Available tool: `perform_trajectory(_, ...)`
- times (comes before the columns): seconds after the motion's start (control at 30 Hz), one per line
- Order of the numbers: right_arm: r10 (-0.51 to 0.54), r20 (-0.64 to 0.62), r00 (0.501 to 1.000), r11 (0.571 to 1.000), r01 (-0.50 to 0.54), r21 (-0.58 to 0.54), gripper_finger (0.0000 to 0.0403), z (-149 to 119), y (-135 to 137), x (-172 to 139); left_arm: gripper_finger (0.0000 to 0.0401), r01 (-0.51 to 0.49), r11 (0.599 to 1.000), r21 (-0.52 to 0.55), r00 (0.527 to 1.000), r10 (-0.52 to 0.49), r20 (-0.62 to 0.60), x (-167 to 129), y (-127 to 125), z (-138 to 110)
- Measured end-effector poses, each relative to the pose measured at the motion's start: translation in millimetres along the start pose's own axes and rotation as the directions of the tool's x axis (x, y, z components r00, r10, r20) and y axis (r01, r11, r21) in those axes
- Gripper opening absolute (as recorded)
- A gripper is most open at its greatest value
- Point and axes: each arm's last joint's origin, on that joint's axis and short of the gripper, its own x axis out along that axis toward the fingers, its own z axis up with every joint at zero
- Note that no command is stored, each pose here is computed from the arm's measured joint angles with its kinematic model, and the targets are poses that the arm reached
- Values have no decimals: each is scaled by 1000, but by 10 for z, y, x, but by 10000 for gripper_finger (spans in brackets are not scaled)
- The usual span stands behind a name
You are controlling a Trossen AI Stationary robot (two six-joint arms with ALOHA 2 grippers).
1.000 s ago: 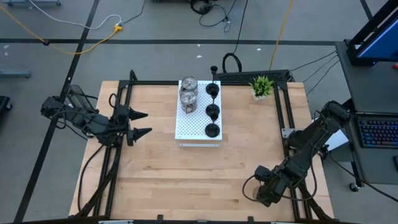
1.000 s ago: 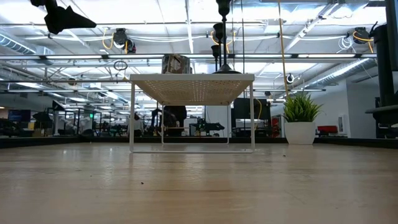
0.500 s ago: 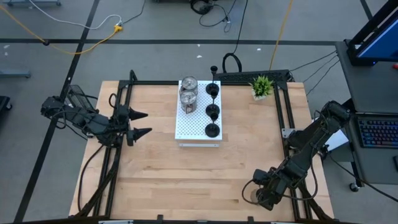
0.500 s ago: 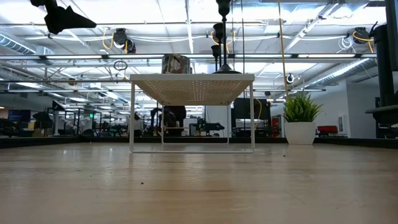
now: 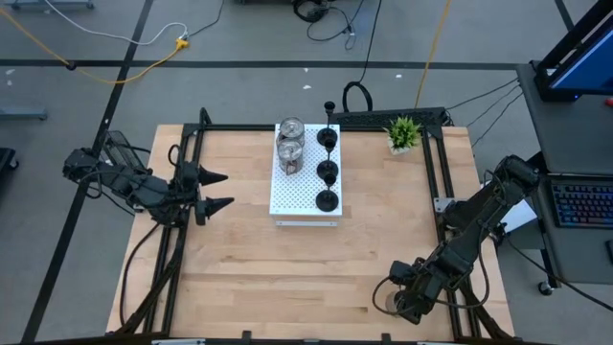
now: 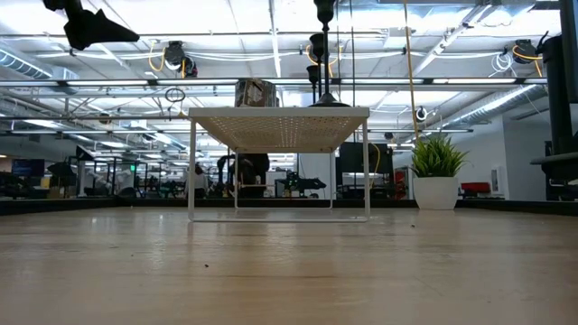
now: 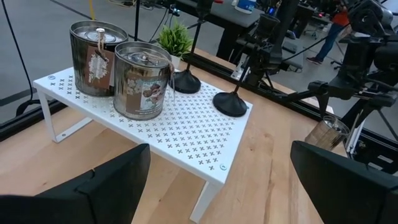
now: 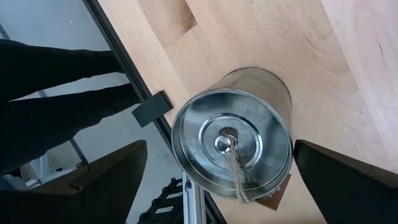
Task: Pick & Place candle stick holders
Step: Put the silver scented candle on the shelf aligned with the other silver scented candles
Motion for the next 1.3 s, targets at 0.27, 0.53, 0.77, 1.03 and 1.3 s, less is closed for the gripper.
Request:
perform_trajectory(0.27, 1, 1, 1000, 1000, -1, -11, 400, 0, 1, 0, 395, -7, 1000, -3, 1000, 7, -11, 0, 8, -13)
perform_trajectory(0.53, 0, 0, 1000, 1000, 0, -11, 400, 0, 0, 0, 395, -7, 1000, -4, 1000, 7, -11, -1, 8, -11)
perform_trajectory(0.77, -12, -1, 1000, 1000, 12, -14, 400, -1, -12, 0, 395, -7, 1000, -4, 1000, 7, -11, -1, 8, -12)
perform_trajectory(1.03, -13, -1, 1000, 999, 13, -51, 400, -1, -12, 0, 395, -7, 1000, -4, 1000, 7, -10, -1, 8, -12)
perform_trajectory(1.3, -76, -12, 997, 997, 75, -26, 400, -7, -74, -3, 395, -7, 1000, -3, 1000, 7, -11, -1, 7, -12)
